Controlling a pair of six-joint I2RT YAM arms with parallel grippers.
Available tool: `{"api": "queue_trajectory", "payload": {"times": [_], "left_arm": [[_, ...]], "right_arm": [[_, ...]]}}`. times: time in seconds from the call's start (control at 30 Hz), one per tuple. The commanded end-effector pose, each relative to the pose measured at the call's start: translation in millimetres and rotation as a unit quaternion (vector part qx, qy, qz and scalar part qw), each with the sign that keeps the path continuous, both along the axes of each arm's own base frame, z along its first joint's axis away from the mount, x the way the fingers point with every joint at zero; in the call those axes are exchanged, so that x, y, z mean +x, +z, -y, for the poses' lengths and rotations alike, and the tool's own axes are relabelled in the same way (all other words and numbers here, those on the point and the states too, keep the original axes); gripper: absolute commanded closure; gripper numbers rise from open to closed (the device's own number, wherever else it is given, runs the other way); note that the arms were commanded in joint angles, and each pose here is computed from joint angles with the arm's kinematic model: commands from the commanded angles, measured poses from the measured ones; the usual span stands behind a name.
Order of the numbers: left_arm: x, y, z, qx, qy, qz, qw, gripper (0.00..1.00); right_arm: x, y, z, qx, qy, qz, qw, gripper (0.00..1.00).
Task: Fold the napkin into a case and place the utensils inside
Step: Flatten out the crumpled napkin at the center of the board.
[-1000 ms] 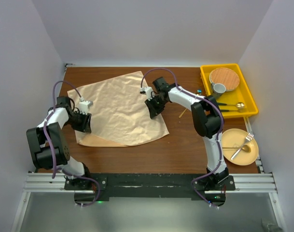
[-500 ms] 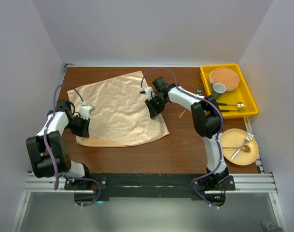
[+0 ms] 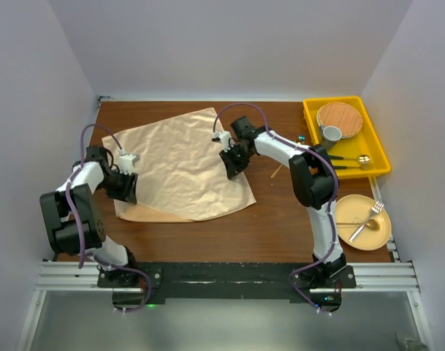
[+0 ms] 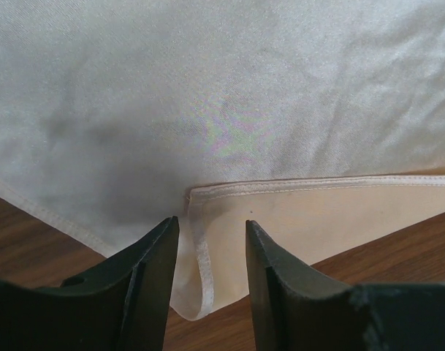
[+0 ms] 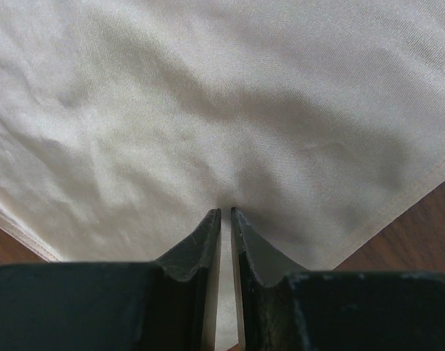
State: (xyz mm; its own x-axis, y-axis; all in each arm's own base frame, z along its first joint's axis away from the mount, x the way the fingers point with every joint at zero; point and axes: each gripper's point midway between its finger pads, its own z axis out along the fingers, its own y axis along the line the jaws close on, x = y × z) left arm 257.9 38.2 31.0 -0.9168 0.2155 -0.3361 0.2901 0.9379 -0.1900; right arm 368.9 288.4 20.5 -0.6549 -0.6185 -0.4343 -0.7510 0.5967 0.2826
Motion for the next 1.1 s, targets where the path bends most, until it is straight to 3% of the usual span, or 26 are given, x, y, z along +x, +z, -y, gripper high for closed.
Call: {"api": "queue_trajectory", "payload": {"times": [0.0, 0.17, 0.27, 0.4, 0.53, 0.67, 0.73, 0.77, 0.87, 1.07], "left_arm": [[9.7, -6.9, -6.3, 0.002, 0.02, -0.001, 1.0, 0.53], [4.3, -9.5, 1.2, -0.02, 0.012, -0.014, 1.0, 0.61], [1.7, 2.2, 5.6, -0.026, -0.002, -0.006, 1.0, 0.82], [-7.6, 19.7, 9.7, -0.027, -0.038, 0.007, 0.999, 0.99], [-31.2, 30.2, 11.5, -0.014, -0.115, 0.006, 0.993, 1.0], [-75.6, 33.5, 10.8, 0.003, -0.247, -0.017, 0.969, 1.0], [-92.0, 32.7, 9.8, 0.013, -0.275, -0.026, 0.961, 0.91], [-101.5, 33.3, 9.1, 0.014, -0.294, -0.034, 0.955, 0.74], [-108.1, 41.5, 14.1, -0.001, -0.307, -0.024, 0.952, 0.52], [-79.7, 75.8, 28.1, -0.056, -0.277, 0.063, 0.957, 0.5]], "right_arm": [[-1.1, -18.6, 12.9, -0.04, -0.011, -0.004, 0.999, 0.85], [-2.4, -20.5, 13.8, -0.043, -0.01, -0.004, 0.999, 0.85], [-2.7, -22.0, 15.3, -0.046, -0.01, -0.004, 0.999, 0.85], [-4.6, -23.9, 19.2, -0.052, -0.011, -0.005, 0.999, 0.85], [-5.5, -26.6, 21.6, -0.059, -0.012, -0.006, 0.998, 0.85], [-7.1, -26.0, 24.9, -0.066, -0.007, -0.006, 0.998, 0.85], [-9.0, -23.9, 26.3, -0.067, -0.005, -0.006, 0.998, 0.86], [-9.8, -22.5, 26.5, -0.066, -0.004, -0.005, 0.998, 0.87], [-14.6, -18.4, 27.3, -0.06, -0.004, -0.002, 0.998, 0.87], [-28.3, -19.4, 35.2, -0.066, -0.001, -0.013, 0.998, 0.87]]}}
